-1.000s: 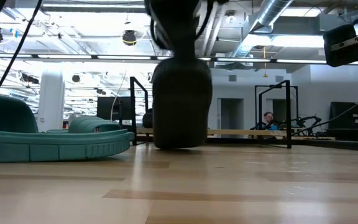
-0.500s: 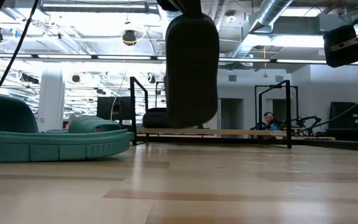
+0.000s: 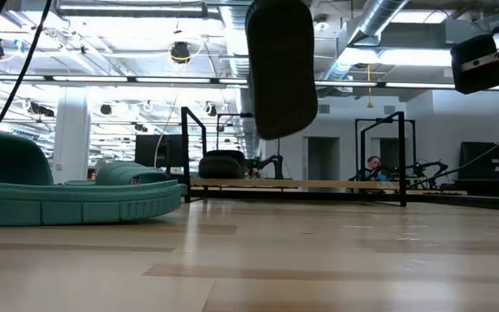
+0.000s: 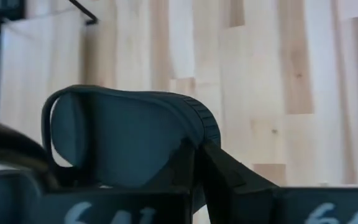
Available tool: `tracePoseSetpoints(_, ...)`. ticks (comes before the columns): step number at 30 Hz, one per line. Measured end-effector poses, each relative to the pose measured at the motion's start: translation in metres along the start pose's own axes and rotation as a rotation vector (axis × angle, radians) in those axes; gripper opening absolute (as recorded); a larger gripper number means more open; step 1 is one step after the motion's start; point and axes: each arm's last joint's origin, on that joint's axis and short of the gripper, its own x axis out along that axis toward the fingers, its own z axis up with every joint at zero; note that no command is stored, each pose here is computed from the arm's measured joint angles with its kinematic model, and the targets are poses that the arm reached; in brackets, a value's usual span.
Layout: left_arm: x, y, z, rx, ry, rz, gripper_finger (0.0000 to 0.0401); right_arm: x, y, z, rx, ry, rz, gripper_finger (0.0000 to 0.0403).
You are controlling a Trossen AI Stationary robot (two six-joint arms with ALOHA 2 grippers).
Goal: Pick and place slides into the shelf
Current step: Put the black slipper on the shelf
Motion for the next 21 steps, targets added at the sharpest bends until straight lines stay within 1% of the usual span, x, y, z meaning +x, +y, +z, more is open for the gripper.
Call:
tracePoseSetpoints(10, 0.005, 0.024, 0.003, 0.115, 0.004, 0.154, 0.0000, 0.000, 0.000, 0.000, 0.000, 0.000, 0.000, 0.0059)
tracePoseSetpoints(16, 0.009, 0.041, 0.004, 0.157, 0.023, 0.253, 0.0000, 0.000, 0.000, -0.001, 0.002, 0.013, -0.001, 0.0059)
tracePoseSetpoints(21, 0.020, 0.056, 0.004, 0.164, 0.046, 0.324, 0.0000, 0.000, 0.000, -0.001, 0.002, 0.015, -0.001, 0.0059)
